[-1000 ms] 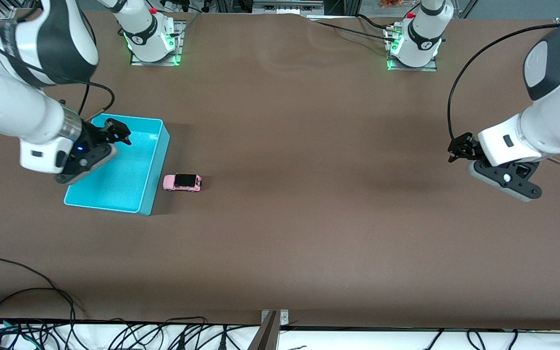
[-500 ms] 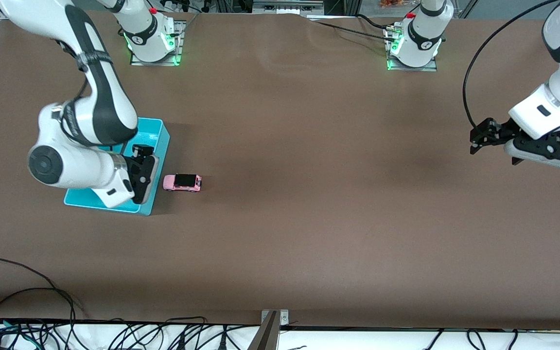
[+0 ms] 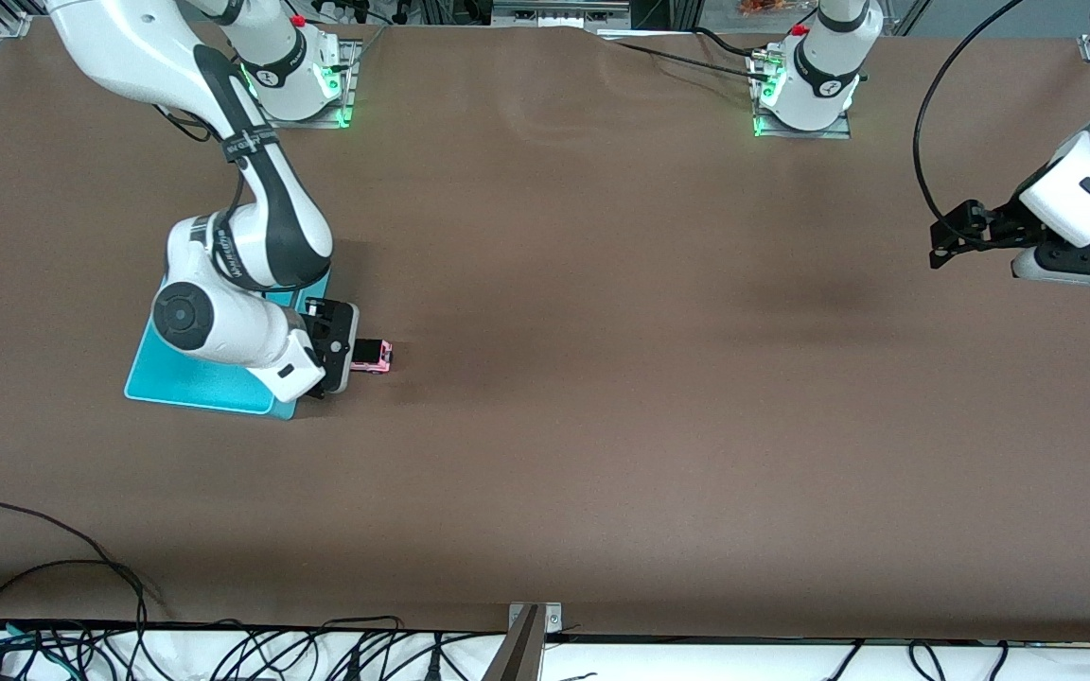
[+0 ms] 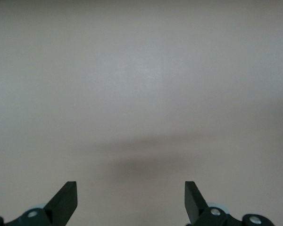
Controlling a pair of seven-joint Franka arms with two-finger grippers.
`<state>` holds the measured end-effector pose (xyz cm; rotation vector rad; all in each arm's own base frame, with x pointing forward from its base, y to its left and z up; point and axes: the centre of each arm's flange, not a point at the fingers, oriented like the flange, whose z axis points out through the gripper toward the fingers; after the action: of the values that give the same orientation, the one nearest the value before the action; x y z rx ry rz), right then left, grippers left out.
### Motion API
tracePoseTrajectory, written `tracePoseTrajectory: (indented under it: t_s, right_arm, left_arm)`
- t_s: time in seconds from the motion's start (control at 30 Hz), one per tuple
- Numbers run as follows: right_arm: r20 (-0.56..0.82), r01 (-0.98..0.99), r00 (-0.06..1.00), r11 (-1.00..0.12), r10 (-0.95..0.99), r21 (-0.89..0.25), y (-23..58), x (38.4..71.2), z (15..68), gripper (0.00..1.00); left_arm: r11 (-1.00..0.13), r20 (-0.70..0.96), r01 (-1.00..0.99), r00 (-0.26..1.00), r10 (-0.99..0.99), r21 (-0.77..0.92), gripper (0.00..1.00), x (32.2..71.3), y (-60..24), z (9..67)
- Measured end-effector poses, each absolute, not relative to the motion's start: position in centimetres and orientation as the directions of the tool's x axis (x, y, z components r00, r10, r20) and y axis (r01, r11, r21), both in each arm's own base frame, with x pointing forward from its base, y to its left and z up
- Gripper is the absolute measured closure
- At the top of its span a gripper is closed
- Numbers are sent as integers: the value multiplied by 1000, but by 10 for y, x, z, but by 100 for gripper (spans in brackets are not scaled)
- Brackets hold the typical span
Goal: Wind and store pink jeep toy
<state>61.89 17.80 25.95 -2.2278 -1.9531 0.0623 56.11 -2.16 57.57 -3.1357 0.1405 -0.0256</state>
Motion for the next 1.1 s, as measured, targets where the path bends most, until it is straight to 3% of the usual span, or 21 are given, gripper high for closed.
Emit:
tracePoseTrajectory:
  t_s: [0.5, 0.57, 0.6, 0.7, 0.77, 1.1]
  right_arm:
    - [88, 993, 71, -62, 994, -98, 181, 587, 199, 4]
    - [87, 994, 62, -53, 994, -95, 186, 582, 195, 13]
    - [87, 994, 57, -49, 995, -93, 188, 581, 195, 24]
    - [89, 995, 51, -44, 995, -87, 192, 580, 195, 40]
    - [90, 996, 46, -39, 995, -84, 192, 581, 197, 47]
    - [108, 999, 12, -7, 994, -40, 195, 595, 230, 48]
  left_arm:
    - [-997, 19, -82, 996, -82, -3, 0, 562, -22, 578]
    - [-997, 25, -82, 996, -82, -4, 0, 562, -22, 581]
    - [-997, 28, -81, 996, -81, -4, 0, 563, -22, 583]
    - [-997, 34, -81, 996, -81, -4, 0, 563, -22, 586]
    - [-997, 35, -81, 996, -81, -4, 0, 563, -23, 588]
    - [-997, 29, -79, 996, -80, -4, 0, 562, -23, 592]
